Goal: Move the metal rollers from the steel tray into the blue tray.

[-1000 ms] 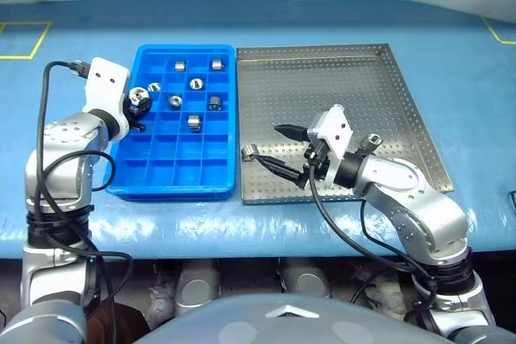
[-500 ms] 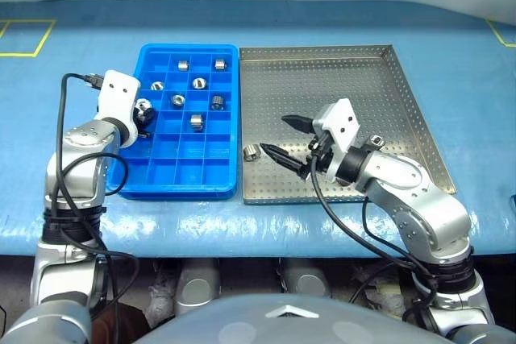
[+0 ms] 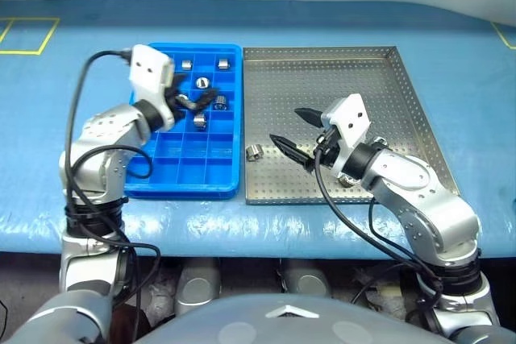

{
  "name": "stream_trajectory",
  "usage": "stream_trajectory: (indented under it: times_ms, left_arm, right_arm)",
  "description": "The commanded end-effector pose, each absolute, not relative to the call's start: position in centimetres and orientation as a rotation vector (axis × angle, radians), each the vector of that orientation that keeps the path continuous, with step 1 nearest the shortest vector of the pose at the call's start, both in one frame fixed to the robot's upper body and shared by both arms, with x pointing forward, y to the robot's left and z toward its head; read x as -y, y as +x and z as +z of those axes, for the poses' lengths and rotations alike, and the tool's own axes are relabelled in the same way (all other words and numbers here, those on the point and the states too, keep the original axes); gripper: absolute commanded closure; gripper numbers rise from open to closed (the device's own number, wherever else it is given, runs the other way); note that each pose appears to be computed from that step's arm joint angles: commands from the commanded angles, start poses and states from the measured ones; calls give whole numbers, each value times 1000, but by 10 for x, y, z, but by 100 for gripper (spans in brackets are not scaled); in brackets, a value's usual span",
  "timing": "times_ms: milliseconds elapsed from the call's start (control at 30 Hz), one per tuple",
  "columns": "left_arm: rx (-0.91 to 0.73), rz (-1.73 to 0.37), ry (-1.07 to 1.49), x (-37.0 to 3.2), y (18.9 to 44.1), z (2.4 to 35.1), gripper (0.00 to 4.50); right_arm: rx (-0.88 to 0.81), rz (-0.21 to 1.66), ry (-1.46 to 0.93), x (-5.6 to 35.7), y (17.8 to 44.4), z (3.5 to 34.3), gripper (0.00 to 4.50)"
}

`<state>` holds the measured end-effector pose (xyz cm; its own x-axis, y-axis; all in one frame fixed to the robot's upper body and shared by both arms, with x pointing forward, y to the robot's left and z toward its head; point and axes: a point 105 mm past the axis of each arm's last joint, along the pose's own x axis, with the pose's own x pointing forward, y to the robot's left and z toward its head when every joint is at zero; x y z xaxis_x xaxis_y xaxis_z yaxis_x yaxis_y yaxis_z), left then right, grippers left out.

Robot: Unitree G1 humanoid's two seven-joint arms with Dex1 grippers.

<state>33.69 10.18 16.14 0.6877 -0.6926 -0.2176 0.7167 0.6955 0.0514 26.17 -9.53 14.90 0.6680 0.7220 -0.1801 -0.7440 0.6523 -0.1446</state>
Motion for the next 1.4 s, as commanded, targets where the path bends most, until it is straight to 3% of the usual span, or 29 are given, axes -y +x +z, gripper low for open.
stream_trajectory:
  times_ms: [33,533,1067,1333,1400]
  left_arm:
    - [-279,-954,262,-80,332,140,16]
    - [-549,-1200,799,-91,338,123,16]
    - [-701,-1310,939,-86,338,101,16]
    - [-716,-1284,979,-91,342,98,273]
    - [-711,-1270,975,-91,344,100,273]
  right_arm:
    - [-115,835,-263,104,253,150,63]
    - [-60,724,-222,108,255,149,63]
    - [-13,686,-221,109,256,154,63]
    - [-1,656,-210,111,259,156,63]
    - [0,655,-207,111,260,155,63]
